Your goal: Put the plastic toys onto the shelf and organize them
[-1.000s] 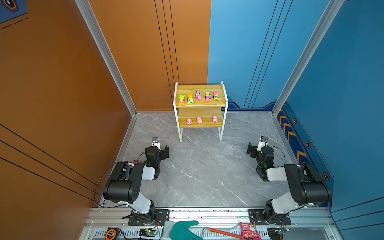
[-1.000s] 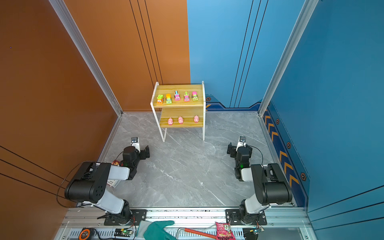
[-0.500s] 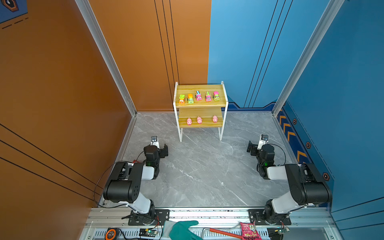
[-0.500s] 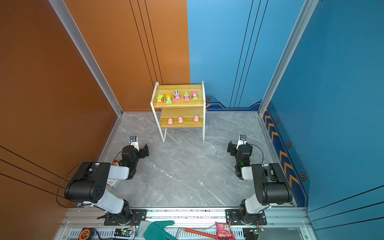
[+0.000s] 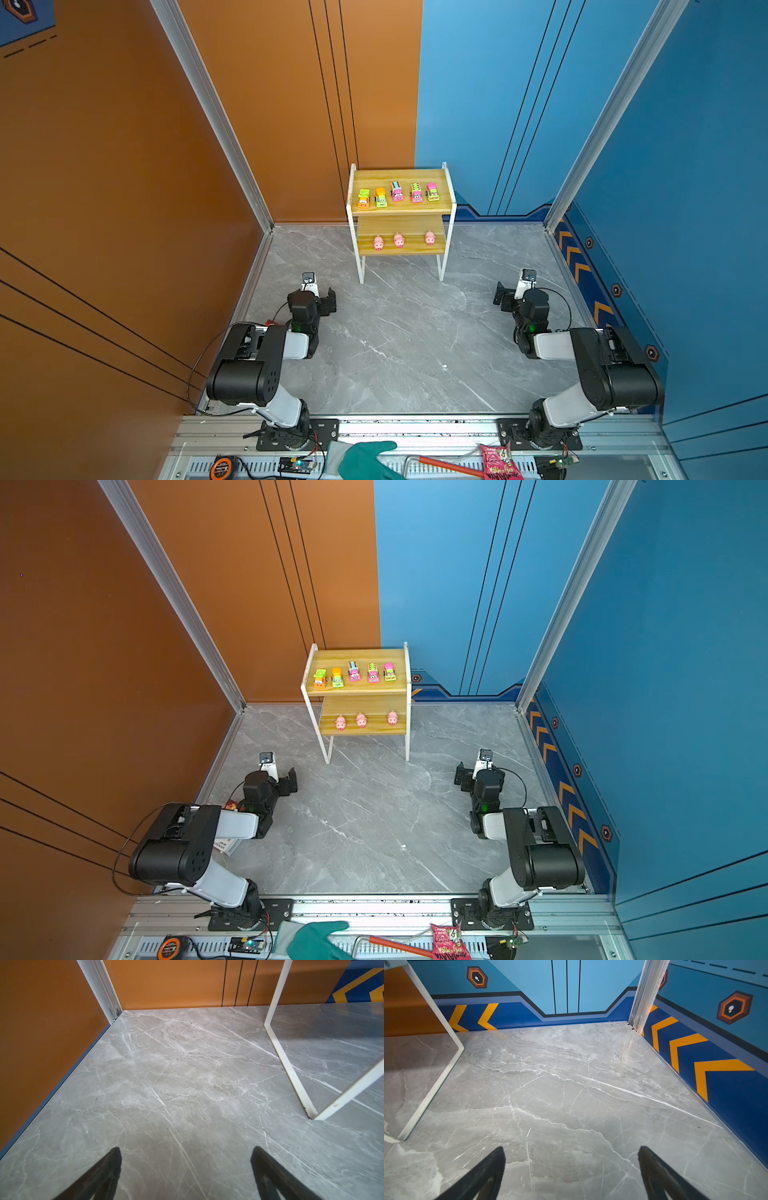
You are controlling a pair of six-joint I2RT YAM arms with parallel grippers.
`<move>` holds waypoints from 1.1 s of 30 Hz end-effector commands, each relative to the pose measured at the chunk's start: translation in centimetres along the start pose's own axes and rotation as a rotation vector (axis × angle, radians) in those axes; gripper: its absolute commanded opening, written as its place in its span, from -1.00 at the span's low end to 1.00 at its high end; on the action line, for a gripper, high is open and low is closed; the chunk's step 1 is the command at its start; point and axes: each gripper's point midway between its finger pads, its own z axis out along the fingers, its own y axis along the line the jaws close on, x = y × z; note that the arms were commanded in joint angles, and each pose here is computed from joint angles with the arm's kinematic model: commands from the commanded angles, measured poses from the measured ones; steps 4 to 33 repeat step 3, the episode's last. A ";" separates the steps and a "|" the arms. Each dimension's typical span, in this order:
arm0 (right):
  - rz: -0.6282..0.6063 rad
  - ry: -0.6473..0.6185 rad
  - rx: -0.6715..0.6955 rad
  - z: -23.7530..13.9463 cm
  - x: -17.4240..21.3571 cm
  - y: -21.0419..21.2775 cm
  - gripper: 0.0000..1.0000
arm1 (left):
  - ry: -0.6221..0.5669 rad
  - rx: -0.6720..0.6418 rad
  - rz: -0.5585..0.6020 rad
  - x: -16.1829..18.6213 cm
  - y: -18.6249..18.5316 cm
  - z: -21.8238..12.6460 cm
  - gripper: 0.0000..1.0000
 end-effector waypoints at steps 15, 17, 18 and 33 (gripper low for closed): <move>0.004 0.012 -0.009 0.1 0.2 0.1 1.00 | -0.033 0.005 0.008 -1.1 -0.1 0.0 0.96; 0.004 0.012 -0.009 0.1 0.2 0.1 1.00 | -0.033 0.005 0.008 -1.1 -0.1 0.0 0.96; 0.004 0.012 -0.009 0.1 0.2 0.1 1.00 | -0.033 0.005 0.008 -1.1 -0.1 0.0 0.96; 0.004 0.012 -0.009 0.1 0.2 0.1 1.00 | -0.033 0.005 0.008 -1.1 -0.1 0.0 0.96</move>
